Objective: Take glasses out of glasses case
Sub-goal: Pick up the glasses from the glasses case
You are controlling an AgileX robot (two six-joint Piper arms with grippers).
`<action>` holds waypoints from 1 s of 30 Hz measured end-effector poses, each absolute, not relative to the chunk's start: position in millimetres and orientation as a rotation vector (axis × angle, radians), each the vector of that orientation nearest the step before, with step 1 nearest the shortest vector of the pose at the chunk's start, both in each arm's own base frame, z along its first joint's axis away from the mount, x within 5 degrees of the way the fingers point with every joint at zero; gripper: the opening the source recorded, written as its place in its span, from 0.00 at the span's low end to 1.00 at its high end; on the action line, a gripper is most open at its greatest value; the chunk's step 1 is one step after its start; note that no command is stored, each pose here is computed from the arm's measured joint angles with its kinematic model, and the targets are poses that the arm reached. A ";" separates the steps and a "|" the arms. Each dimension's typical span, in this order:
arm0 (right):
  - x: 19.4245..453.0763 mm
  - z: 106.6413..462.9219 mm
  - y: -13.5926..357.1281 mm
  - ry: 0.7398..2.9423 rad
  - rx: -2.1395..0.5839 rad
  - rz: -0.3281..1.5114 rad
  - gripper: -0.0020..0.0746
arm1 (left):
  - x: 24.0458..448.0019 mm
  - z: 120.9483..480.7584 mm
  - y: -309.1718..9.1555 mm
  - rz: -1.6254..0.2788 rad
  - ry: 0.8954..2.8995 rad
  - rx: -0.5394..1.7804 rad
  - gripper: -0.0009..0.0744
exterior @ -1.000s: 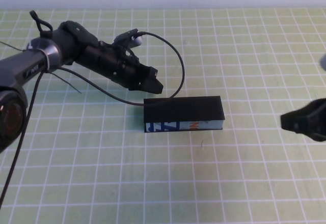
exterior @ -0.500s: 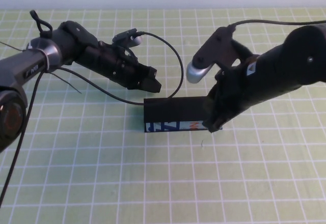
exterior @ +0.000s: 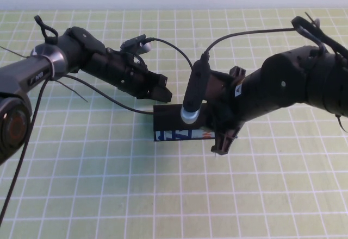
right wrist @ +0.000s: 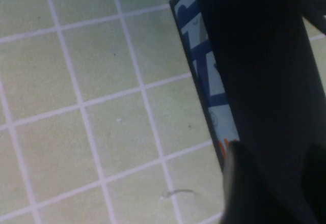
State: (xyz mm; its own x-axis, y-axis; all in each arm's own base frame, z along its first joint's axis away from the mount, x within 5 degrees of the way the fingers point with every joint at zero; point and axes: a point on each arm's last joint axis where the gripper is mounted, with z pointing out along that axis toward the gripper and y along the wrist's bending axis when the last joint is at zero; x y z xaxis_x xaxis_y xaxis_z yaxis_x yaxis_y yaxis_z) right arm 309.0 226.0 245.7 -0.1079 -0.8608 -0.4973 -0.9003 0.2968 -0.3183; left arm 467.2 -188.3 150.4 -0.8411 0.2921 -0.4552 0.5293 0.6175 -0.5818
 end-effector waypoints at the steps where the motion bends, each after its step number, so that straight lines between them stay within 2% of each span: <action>1: 310.3 244.9 226.7 1.948 -1.572 0.076 0.34 | 467.2 150.4 -188.3 -1.059 2.528 0.663 0.01; 4: 313.6 242.4 228.5 1.909 -1.589 0.055 0.42 | 467.2 150.4 -188.3 -1.060 2.529 0.661 0.01; 7: 317.3 235.3 230.5 1.872 -1.637 0.028 0.45 | 467.2 150.4 -188.3 -1.060 2.529 0.661 0.01; 14: 326.2 212.8 235.0 1.845 -1.699 -0.012 0.46 | 467.3 149.9 -188.5 -1.063 2.530 0.660 0.01; 30: 338.8 192.7 238.8 1.770 -1.734 -0.106 0.45 | 466.6 149.1 -188.9 -1.075 2.534 0.663 0.01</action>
State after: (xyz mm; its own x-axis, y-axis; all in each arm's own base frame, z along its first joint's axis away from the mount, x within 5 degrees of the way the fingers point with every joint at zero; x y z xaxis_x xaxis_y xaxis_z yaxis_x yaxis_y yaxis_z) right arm 338.8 238.8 192.7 0.0855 -0.9192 -0.3844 -0.8665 0.1218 -0.4841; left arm 466.6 -188.9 149.1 -0.8453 0.2932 -0.4467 0.5249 0.6117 -0.5918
